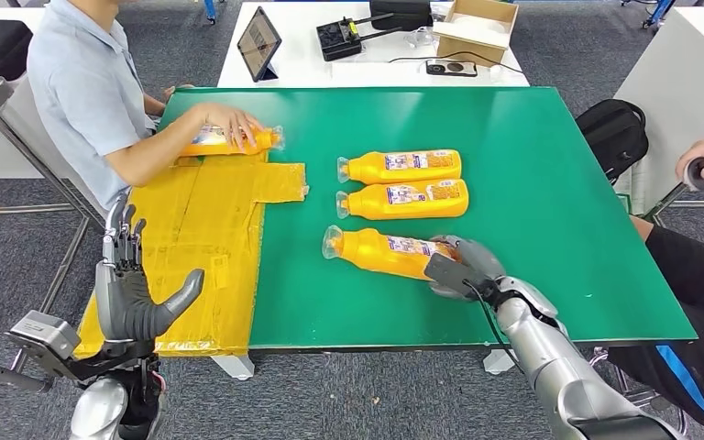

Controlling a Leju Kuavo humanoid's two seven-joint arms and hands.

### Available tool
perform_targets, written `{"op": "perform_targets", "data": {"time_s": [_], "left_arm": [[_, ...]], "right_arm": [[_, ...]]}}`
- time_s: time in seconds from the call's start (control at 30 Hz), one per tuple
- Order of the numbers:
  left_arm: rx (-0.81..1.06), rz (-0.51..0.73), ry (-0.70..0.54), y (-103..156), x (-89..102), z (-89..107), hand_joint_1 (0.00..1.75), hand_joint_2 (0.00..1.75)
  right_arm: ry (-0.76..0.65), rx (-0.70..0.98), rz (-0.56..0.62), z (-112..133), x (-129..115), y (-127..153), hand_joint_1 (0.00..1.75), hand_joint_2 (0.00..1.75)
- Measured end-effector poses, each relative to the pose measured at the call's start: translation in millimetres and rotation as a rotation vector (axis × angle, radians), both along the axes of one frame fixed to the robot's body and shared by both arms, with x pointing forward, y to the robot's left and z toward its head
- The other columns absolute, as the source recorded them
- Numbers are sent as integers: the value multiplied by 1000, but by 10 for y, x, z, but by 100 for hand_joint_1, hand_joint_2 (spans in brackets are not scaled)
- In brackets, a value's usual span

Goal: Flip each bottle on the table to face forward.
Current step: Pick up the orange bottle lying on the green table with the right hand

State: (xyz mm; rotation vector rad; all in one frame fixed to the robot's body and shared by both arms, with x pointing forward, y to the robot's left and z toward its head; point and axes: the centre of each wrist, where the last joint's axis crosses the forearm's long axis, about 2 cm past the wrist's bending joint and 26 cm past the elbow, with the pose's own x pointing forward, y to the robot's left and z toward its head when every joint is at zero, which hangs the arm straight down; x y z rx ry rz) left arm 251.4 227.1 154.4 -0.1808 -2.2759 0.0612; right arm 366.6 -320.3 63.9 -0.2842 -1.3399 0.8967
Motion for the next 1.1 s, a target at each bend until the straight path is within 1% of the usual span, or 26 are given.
{"op": "perform_targets", "data": {"time_s": [0.13,0.27,0.43,0.5,0.57,0.63,0.7,0.83,0.97,1.1], "left_arm": [[-1,4,-2,-7,1,-24,0,175],[41,54,-39,-37,-10,-31,0,175],[64,76,-56,-77,-28,-36,0,175],[58,79,-44,-89,-38,-42,0,175],[42,74,4,-124,-60,-65,0,175],[15,33,95,-226,-111,-136,0,175],[1,-37,176,-390,-191,-245,0,175],[15,-208,227,-731,-379,-406,0,175],[8,-378,262,-943,-495,-460,0,175],[-30,-498,284,-1025,-541,-485,0,175]], "right_arm": [[-23,144,25,-101,-113,59,175,175],[-80,273,20,-175,-260,217,175,175],[-110,346,18,-208,-409,399,175,175],[-135,375,12,-203,-444,441,175,175],[-197,424,-11,-183,-489,489,175,175],[-291,490,-49,-124,-561,590,175,175],[-385,560,-81,-22,-647,744,175,175],[-511,658,-97,193,-755,1019,175,175],[-565,705,-42,329,-783,1282,175,175],[-556,717,27,382,-816,1533,175,175]]}}
